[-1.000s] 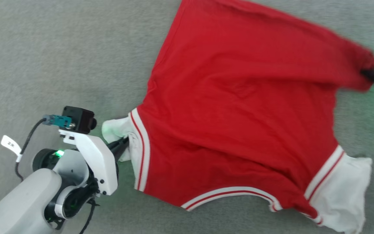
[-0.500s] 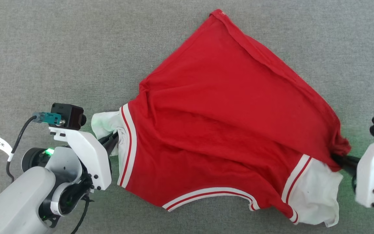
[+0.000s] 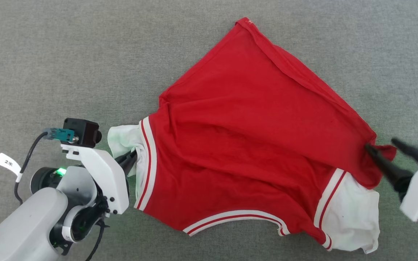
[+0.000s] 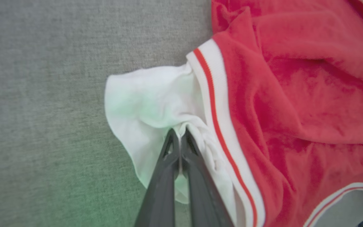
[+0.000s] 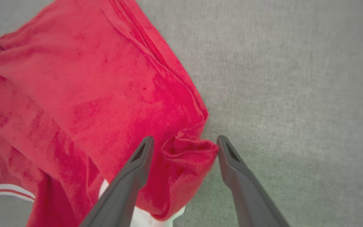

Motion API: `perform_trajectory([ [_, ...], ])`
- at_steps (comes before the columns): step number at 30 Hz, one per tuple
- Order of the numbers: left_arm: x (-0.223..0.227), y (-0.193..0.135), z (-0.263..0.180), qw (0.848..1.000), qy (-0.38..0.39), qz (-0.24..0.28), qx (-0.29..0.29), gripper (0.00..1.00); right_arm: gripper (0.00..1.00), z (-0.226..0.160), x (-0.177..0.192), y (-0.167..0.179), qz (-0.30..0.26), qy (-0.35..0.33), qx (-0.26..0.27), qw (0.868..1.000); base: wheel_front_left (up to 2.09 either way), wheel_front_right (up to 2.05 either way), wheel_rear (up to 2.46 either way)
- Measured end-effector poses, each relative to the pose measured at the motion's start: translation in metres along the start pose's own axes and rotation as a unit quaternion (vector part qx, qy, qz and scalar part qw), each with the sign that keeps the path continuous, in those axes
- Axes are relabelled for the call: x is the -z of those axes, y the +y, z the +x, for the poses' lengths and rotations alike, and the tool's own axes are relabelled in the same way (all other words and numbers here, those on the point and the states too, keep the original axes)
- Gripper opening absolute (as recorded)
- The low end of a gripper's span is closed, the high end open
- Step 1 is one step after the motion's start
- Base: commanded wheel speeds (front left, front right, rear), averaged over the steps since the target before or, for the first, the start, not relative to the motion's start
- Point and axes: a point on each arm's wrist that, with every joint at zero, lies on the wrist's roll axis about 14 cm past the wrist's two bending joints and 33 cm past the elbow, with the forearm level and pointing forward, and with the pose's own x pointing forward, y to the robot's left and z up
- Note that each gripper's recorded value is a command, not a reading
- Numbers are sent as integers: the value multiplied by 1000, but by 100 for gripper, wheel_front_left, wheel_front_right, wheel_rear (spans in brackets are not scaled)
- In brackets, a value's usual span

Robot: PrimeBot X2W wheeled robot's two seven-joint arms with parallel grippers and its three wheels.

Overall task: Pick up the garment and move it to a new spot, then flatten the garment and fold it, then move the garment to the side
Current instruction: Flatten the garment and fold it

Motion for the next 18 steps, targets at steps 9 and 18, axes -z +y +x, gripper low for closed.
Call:
perform_trajectory([
  [9, 6, -4, -8, 1000, -4, -9, 1, 0, 100, 7, -92, 36, -71, -145, -48, 986, 0, 0, 0],
  [18, 13, -5, -19, 1000, -9, -19, 2, 0, 100, 80, -129, 82, -124, -141, -114, 976, 0, 0, 0],
])
